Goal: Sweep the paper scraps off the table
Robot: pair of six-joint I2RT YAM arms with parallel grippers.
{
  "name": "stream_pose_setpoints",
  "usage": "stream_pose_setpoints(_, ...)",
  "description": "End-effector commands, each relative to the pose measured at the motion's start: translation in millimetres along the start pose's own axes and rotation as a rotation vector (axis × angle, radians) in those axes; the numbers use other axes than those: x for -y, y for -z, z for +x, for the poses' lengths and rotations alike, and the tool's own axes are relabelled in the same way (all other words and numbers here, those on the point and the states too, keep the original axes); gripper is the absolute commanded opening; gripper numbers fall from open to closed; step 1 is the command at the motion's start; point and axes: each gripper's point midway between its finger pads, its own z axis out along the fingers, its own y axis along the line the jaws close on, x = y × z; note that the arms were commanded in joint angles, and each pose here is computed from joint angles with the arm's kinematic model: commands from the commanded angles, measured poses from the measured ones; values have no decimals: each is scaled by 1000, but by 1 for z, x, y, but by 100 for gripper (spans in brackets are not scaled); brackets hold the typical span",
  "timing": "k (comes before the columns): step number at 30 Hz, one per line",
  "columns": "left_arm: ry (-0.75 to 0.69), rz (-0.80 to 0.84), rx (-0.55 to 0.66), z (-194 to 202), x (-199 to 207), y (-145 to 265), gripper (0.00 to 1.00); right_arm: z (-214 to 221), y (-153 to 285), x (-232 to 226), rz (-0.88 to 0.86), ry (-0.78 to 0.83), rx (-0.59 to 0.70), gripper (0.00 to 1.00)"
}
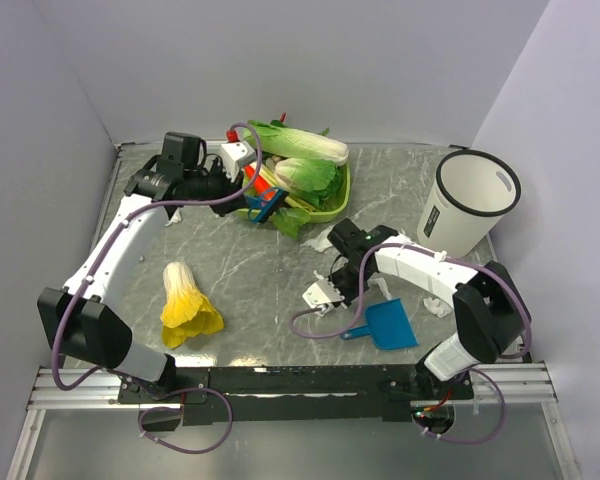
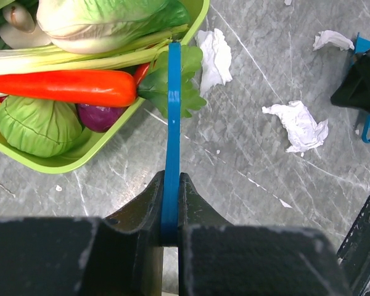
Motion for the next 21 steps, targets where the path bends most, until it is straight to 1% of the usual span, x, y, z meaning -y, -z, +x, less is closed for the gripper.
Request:
stream_pose_setpoints(1,-79,-49,69,-27,0,24,1,-11,7,23,34,68,30,19)
stream_pose_setpoints(2,-89,-56,70,-28,-1,26,1,-10,11,21,32,28,28,24)
stream_pose_setpoints(3,-90,-71,62,-26,-3,27,1,-9,18,19,39,9,30,36)
stream_pose_setpoints(5,-98,-76,60,-24,-3,30,1,2,26,-4,-12,-74,40,44)
stream_pose_setpoints(6,-99,-74,55,-22,-2,30,1,7,28,-14,-33,-110,42,53)
stream_pose_setpoints(7,-105,-63,53,-20,-1,30,1,14,30,-24,-60,-149,24,57)
stream_pose_setpoints(8,-101,-58,49,-19,0,29,1,25,35,-37,-87,-213,17,59)
stream_pose_setpoints(9,-98,-54,49,-18,0,29,1,30,35,-46,-100,-239,17,64)
stream_pose_setpoints(11,-94,-51,51,-18,0,28,1,41,38,-51,-78,-263,5,64)
stream_pose_setpoints(13,-94,-49,50,-19,-1,27,1,43,35,-60,-71,-255,-5,63)
stream_pose_setpoints(17,-88,-45,45,-18,-3,24,1,37,29,-57,-59,-286,27,58)
stream_pose_setpoints(21,-83,-33,43,-17,-1,22,1,44,11,-47,-64,-309,5,53)
